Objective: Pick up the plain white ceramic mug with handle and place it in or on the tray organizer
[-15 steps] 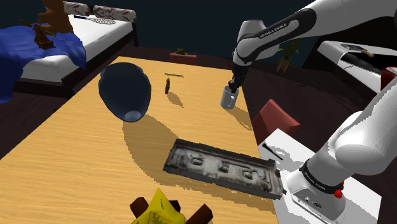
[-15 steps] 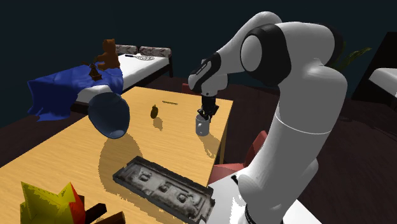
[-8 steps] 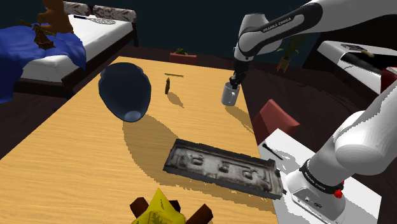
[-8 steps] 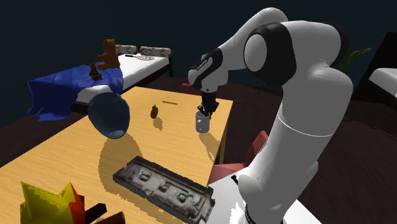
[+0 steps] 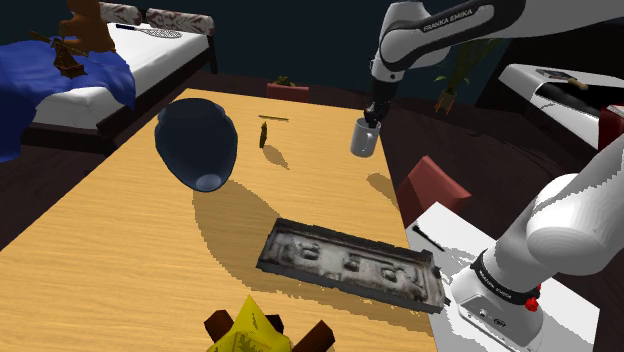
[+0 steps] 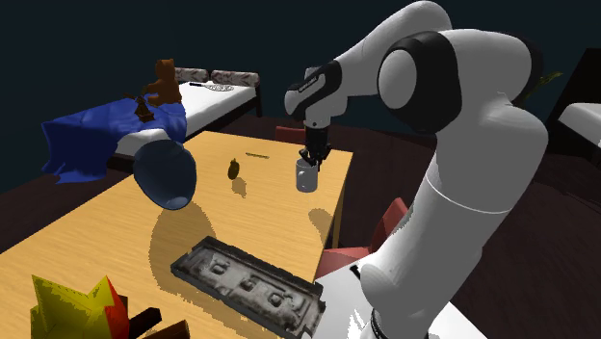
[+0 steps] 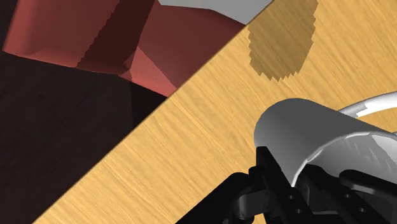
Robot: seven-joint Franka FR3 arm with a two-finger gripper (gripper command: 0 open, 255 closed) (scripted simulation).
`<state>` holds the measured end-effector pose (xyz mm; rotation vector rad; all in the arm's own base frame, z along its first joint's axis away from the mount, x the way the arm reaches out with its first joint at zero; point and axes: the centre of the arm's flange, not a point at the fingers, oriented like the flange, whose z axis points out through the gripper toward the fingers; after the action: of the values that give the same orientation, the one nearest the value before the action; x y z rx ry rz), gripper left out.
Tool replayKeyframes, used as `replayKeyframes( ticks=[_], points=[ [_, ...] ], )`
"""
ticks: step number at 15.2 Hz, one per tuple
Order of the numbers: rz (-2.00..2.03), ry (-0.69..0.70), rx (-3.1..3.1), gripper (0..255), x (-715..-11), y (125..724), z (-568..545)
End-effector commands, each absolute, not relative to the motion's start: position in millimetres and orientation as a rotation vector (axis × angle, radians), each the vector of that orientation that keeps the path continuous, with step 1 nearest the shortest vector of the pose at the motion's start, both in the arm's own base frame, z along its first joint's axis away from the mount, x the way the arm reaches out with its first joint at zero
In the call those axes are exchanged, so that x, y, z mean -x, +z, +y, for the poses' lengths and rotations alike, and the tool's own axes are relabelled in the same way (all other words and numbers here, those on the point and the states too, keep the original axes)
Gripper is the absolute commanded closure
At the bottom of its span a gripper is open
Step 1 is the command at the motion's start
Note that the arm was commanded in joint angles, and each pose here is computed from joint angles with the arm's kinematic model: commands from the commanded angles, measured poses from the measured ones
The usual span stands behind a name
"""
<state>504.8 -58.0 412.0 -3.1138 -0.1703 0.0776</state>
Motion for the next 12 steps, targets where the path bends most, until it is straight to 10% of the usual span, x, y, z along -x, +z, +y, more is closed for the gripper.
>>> replayKeyframes(
  ticks=[1,12],
  points=[
    [-0.170,0.078,3.114,255,-505,423,-58],
    [-0.170,0.078,3.114,255,-488,471,-37]
  ],
)
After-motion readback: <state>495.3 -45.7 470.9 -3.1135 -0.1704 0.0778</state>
